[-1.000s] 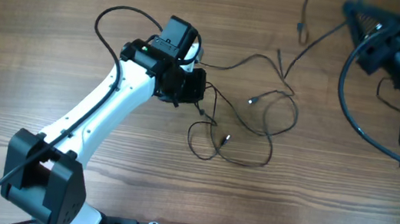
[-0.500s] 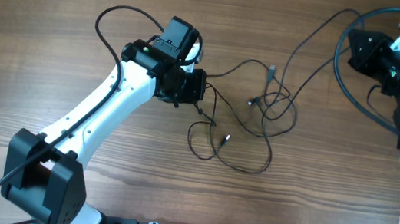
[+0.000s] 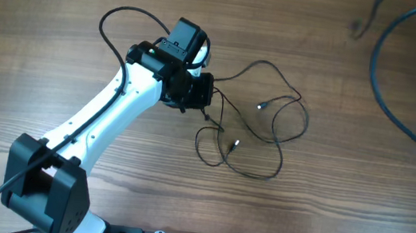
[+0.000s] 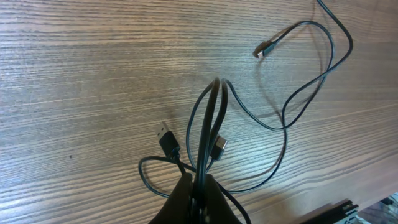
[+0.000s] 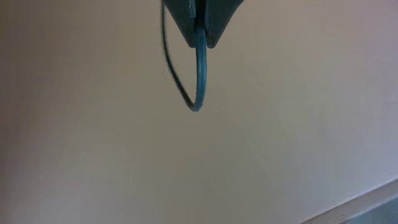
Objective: Untangle cables
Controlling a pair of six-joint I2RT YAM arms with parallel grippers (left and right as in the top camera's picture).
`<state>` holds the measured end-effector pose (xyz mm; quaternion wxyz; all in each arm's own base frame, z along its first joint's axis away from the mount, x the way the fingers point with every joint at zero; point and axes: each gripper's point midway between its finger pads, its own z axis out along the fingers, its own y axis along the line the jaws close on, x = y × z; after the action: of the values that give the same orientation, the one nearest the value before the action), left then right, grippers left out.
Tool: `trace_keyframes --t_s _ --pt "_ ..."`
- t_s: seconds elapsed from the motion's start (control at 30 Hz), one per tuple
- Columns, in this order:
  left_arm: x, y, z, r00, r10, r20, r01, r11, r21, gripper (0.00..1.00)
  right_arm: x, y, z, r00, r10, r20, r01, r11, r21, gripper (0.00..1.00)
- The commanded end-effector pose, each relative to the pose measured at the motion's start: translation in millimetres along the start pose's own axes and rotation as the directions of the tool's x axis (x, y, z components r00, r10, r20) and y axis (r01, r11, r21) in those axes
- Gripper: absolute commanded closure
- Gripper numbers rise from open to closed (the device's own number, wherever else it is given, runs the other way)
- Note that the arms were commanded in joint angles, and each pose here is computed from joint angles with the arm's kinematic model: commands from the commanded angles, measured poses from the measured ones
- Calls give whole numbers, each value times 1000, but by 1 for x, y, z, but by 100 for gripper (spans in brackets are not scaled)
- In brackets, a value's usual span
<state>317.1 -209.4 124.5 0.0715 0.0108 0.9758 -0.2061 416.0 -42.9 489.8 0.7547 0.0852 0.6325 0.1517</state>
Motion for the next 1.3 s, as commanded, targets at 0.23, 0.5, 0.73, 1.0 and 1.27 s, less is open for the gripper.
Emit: trace_keyframes --t_s 0.23,0.5,0.73,1.0,1.27 --pt "0 0 3 1000 11 -4 -11 1000 -7 95 94 -227 -106 946 176 -274 154 499 853 95" --pt "2 1 3 1000 8 -11 -8 1000 -11 96 216 -293 -173 730 533 -428 325 281 903 96" --pt "3 1 3 1000 4 -16 -4 1000 -14 96 225 -304 -191 699 579 -420 348 238 907 76" --pt "3 1 3 1000 4 -16 -4 1000 -14 96 241 -289 -173 648 631 -426 252 351 902 0" --pt "3 1 3 1000 4 -16 -4 1000 -13 96 259 -264 -158 559 700 -443 126 457 881 0"
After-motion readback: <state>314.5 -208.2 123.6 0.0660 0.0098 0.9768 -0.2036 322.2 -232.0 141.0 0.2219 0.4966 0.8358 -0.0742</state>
